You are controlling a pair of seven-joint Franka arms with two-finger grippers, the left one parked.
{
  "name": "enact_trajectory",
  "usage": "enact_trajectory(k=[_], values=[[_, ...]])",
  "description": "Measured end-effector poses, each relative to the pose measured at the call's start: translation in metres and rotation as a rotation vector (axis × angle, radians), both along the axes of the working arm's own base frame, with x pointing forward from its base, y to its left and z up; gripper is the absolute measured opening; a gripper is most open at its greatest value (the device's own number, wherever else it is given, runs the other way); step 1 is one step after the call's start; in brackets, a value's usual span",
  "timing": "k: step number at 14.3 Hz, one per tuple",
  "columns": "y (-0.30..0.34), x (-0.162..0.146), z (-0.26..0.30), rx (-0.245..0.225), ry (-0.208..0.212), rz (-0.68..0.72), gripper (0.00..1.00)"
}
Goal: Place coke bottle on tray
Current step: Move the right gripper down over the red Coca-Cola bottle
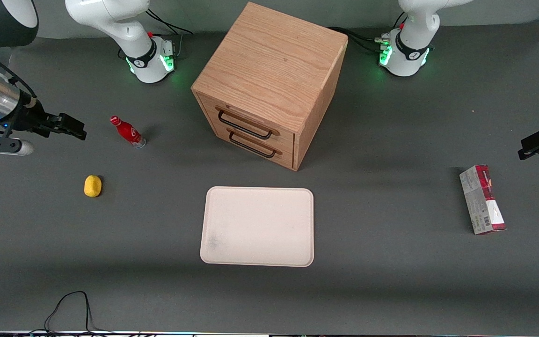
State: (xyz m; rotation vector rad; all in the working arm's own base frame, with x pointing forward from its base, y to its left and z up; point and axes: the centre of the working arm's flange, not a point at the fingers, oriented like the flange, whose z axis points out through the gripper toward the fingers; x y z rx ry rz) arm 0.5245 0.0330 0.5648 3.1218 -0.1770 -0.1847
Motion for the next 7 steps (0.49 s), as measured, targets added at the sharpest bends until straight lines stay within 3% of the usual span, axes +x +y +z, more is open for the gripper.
enact_trajectory(k=[1,4,5,7], values=[[-0.002,-0.010,-0.013,0.000,0.006,0.004,1.00],[-0.011,-0.057,-0.067,0.000,-0.035,0.020,1.00],[-0.014,-0.089,-0.101,0.008,-0.047,0.027,1.00],[-0.016,-0.114,-0.132,0.019,-0.055,0.030,1.00]])
